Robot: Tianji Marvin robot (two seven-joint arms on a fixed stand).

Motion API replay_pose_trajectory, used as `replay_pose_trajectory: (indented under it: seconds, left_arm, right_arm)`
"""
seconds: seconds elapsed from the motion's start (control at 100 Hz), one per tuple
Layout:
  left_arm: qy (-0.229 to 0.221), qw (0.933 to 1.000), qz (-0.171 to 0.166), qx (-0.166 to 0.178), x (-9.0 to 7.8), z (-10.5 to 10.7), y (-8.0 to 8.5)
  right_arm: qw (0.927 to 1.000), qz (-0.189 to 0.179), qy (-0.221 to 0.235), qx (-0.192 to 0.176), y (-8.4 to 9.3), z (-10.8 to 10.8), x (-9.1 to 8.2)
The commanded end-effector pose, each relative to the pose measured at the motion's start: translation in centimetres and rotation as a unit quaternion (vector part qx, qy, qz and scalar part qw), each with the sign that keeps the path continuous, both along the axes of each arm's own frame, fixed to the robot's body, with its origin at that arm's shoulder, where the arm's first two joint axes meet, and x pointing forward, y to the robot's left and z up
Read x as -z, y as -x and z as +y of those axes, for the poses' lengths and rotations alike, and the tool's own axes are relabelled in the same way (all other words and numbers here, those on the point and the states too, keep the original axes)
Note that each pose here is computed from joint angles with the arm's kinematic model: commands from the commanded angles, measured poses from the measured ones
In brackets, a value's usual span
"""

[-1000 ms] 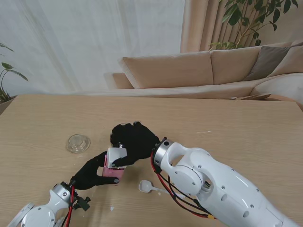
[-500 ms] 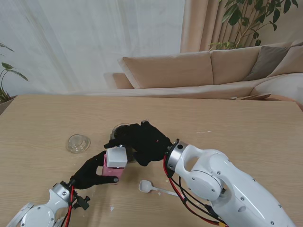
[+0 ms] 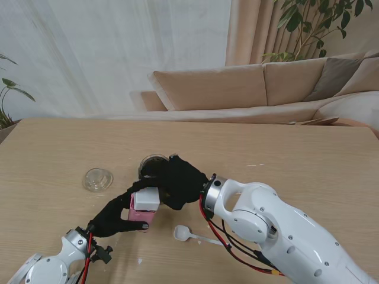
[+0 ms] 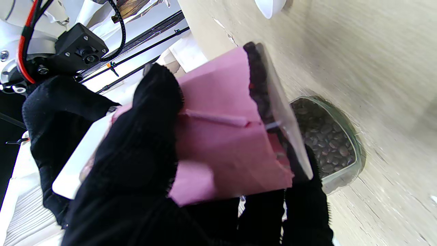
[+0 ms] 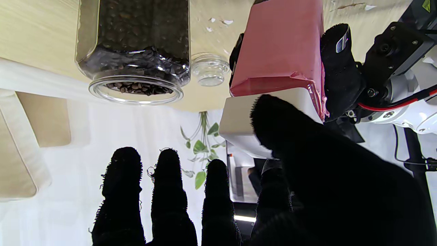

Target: Portion coffee beans from the glass jar into the coffee jar

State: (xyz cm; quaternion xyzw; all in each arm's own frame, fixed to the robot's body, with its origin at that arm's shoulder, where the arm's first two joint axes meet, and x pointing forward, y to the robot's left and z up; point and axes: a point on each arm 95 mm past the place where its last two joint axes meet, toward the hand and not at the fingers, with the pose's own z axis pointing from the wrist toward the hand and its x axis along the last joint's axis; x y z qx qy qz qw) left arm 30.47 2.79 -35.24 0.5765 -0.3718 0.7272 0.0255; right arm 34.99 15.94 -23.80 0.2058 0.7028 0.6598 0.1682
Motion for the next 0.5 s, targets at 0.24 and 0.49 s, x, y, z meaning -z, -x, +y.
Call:
replay_pose_trajectory:
  seconds: [0.24, 0.49]
  left_arm:
    - [-0.003, 1.0000, -0.001, 0.005, 0.0, -0.4, 0.3]
    - [-0.004, 1.0000, -0.003, 0.005, 0.0, -0.5, 0.3]
  right_arm:
    - [0.9998, 0.014, -0.010, 0.006, -0.3, 0.8, -0.1]
    - [0.9981, 0.038, -0.021, 0.043, -0.7, 1.9, 0.3]
